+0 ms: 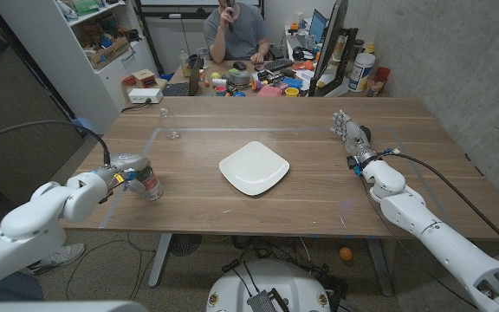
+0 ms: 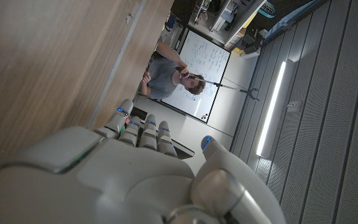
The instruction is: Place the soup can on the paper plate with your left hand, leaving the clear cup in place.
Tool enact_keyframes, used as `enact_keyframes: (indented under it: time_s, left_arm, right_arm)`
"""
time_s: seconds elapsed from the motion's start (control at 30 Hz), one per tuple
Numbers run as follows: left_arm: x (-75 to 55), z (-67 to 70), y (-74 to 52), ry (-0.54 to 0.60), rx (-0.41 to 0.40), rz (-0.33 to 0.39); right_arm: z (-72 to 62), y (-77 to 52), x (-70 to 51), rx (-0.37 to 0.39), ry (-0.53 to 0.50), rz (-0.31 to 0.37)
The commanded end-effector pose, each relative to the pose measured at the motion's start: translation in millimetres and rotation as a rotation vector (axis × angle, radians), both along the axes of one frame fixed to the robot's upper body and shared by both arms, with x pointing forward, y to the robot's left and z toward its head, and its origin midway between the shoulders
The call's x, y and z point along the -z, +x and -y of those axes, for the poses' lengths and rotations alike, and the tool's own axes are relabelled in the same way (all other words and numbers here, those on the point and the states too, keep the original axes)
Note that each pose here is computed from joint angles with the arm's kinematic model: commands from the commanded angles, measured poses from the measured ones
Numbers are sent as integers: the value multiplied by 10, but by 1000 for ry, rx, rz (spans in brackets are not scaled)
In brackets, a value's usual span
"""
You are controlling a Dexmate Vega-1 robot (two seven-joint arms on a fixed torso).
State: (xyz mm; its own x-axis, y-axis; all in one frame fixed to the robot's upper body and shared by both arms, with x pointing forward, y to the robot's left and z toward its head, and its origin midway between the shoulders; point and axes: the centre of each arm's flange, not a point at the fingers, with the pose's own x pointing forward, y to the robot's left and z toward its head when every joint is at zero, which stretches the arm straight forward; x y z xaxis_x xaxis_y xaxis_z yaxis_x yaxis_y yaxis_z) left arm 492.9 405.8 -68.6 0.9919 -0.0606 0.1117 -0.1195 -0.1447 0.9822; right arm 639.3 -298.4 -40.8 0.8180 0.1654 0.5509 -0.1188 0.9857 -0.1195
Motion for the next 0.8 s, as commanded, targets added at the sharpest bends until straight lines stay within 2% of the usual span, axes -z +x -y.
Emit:
enact_keyframes:
  time_s: [0.03,0.2,0.47,0.63,0.8]
  left_arm:
    - [-225,-25,-89,-87,42,44]
    - [-282,-4,-149,-105,57,59]
    - [-488,-46,-305,-207,108,129]
    - [-588,-73,-373,-264,138,142]
    - [-711,-83,-457,-268,141,170]
  right_arm:
    - [5,-18,5,-2,0,3]
    - [8,-32,-3,-3,-2,6]
    - [1,-57,-24,-6,-10,12]
    - [9,-75,-22,-6,-11,13]
    - [23,-93,-14,-3,-11,13]
